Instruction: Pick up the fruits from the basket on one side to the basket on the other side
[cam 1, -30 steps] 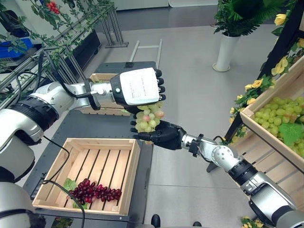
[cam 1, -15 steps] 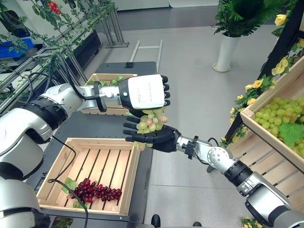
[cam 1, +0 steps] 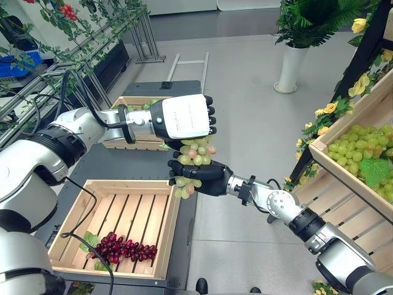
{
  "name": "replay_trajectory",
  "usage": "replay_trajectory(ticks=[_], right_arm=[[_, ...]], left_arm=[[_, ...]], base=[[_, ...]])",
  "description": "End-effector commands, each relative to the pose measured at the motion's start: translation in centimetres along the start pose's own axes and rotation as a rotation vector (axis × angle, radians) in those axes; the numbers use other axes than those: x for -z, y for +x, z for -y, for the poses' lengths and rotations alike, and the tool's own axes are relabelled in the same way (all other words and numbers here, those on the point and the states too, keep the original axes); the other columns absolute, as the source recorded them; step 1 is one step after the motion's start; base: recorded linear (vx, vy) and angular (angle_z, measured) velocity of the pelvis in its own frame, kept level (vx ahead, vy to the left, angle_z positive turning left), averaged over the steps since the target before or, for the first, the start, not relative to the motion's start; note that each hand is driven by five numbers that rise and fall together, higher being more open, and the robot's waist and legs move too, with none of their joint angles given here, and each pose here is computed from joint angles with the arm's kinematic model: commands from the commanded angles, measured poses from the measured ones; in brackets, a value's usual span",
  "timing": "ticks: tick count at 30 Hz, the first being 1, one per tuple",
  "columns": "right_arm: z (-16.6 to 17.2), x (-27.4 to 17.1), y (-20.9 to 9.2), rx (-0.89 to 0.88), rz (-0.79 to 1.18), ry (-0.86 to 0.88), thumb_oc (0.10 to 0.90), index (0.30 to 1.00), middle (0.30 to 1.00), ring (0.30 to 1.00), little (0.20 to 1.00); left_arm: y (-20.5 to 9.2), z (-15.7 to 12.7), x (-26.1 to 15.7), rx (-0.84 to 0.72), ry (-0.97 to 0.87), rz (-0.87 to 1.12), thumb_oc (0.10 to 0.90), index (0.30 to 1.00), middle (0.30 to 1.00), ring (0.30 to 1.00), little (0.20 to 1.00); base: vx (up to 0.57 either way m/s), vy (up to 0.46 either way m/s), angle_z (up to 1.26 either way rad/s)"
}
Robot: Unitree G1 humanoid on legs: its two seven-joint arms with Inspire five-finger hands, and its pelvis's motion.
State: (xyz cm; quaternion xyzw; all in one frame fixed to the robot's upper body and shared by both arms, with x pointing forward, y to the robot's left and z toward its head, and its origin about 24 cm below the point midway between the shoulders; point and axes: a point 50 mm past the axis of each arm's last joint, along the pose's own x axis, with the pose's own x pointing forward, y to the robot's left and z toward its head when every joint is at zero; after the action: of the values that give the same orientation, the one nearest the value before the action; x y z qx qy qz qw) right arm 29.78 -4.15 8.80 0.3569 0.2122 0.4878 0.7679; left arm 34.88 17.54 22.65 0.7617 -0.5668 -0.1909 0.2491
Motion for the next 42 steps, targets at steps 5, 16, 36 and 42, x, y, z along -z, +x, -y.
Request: replay_trajectory(ticks=[5, 16, 36, 42], right_arm=[[-3.4, -4.7, 1.8, -0.185, 0.233, 0.013, 0.400, 0.300, 0.300, 0.300, 0.300], [-3.0, -4.7, 1.3, -0.156, 0.219, -0.002, 0.400, 0.300, 0.300, 0.300, 0.300], [-1.4, -5.2, -1.0, -0.065, 0.211, -0.117, 0.400, 0.300, 0.300, 0.300, 0.300], [-0.3, -4.7, -2.6, -0.035, 0.215, -0.103, 0.400, 0.300, 0.300, 0.300, 0.300]], left_arm=[[-2.0, -0.8, 4.5, -0.023, 0.112, -0.235, 0.400, 0.300, 0.300, 0.300, 0.300], [-3.5, -0.1, 4.7, 0.047, 0.083, -0.345, 0.800, 0.900, 0.900, 0.900, 0.900], [-7.5, 1.2, 3.7, 0.190, 0.009, -0.448, 0.800, 0.900, 0.900, 0.900, 0.900], [-9.7, 1.6, 3.0, 0.265, -0.028, -0.516, 0.800, 0.900, 0.900, 0.900, 0.900]], base=[[0.00, 0.000, 0.00], [0.00, 0.000, 0.00], [0.00, -0.001, -0.01], [0.00, 0.000, 0.00]])
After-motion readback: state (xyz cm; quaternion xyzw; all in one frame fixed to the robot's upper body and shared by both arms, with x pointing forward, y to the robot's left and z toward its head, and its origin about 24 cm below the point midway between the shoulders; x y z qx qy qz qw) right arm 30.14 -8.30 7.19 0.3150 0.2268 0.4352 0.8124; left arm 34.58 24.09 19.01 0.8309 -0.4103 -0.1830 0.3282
